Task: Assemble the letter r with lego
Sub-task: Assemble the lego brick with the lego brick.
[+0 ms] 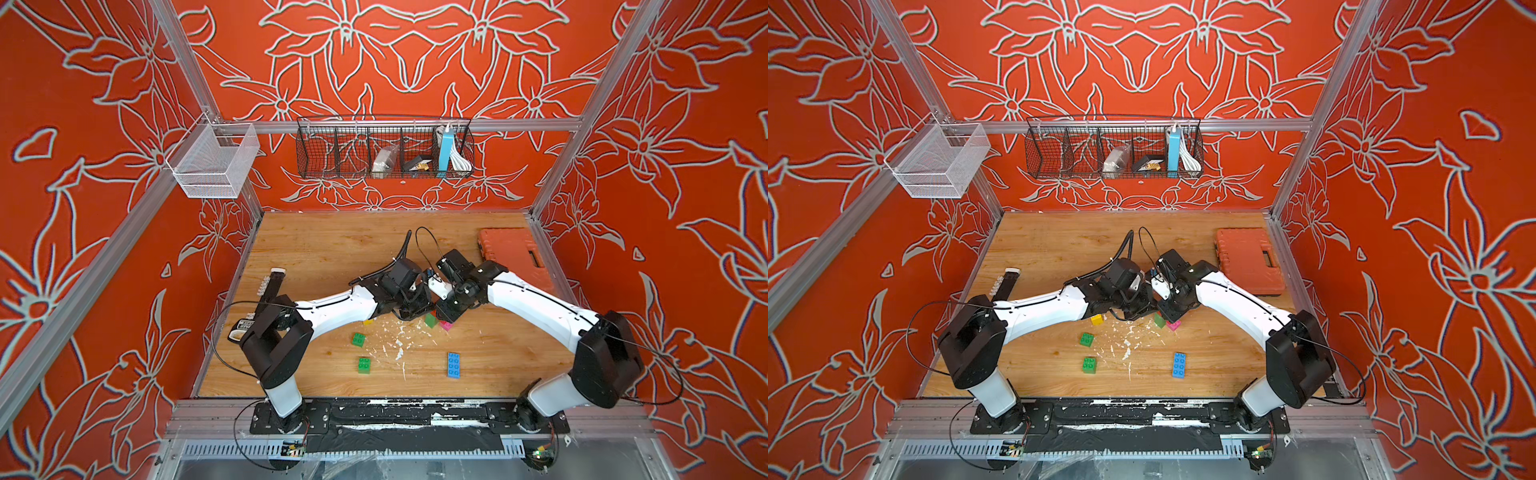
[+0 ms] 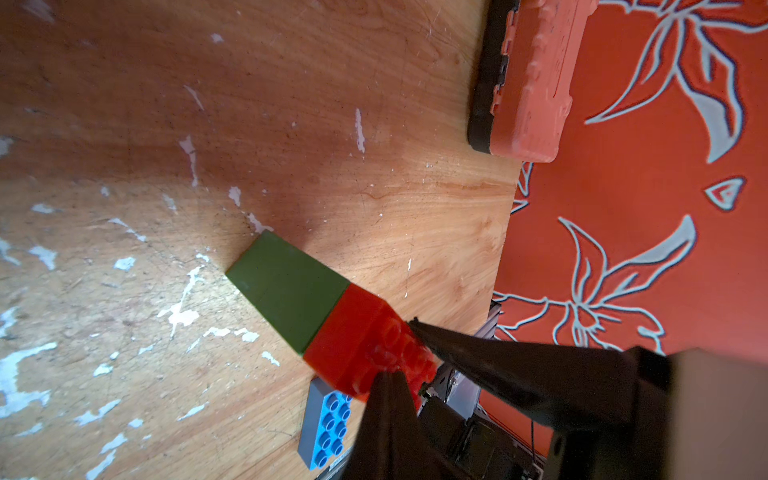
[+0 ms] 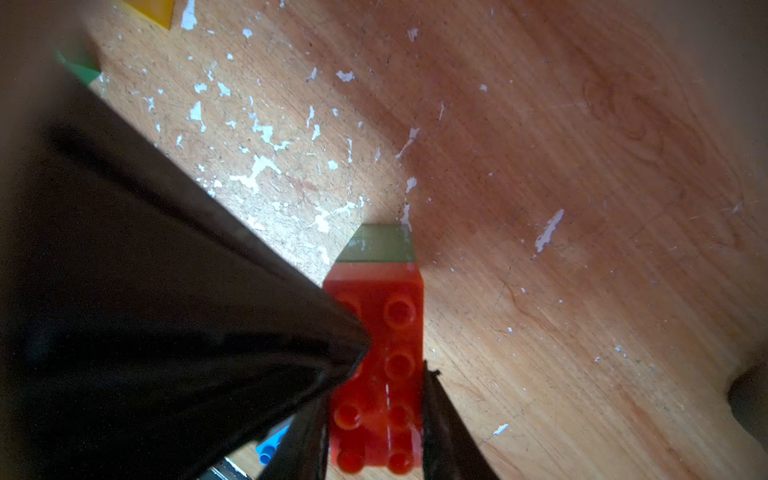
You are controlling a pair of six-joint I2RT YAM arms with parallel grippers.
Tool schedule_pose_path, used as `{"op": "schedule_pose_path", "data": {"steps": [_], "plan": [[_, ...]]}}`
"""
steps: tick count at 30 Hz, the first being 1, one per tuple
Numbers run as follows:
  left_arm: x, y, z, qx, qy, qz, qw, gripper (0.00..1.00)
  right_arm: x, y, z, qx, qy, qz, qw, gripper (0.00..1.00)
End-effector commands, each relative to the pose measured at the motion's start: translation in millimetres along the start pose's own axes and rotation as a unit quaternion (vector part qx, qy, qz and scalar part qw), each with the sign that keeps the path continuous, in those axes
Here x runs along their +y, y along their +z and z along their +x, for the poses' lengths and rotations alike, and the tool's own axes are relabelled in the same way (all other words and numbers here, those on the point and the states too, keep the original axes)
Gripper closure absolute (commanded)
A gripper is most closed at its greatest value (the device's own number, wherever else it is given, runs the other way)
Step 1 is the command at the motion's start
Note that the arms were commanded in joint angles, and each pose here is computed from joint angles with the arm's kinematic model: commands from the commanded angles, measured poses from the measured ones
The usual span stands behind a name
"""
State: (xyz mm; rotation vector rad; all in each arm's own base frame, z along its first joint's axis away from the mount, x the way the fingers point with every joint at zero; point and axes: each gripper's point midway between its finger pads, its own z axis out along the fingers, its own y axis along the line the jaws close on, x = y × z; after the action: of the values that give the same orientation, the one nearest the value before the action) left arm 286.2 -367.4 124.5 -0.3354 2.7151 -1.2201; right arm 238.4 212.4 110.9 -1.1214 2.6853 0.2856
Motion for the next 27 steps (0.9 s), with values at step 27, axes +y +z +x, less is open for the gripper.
{"op": "schedule_pose_path", "data": {"steps": [27], "plan": [[117, 25, 42, 0.052, -0.036, -0.162, 0.985, 1.00, 6, 0, -5, -0.003, 0.016, -0.017, 1.000, 0.72]]}}
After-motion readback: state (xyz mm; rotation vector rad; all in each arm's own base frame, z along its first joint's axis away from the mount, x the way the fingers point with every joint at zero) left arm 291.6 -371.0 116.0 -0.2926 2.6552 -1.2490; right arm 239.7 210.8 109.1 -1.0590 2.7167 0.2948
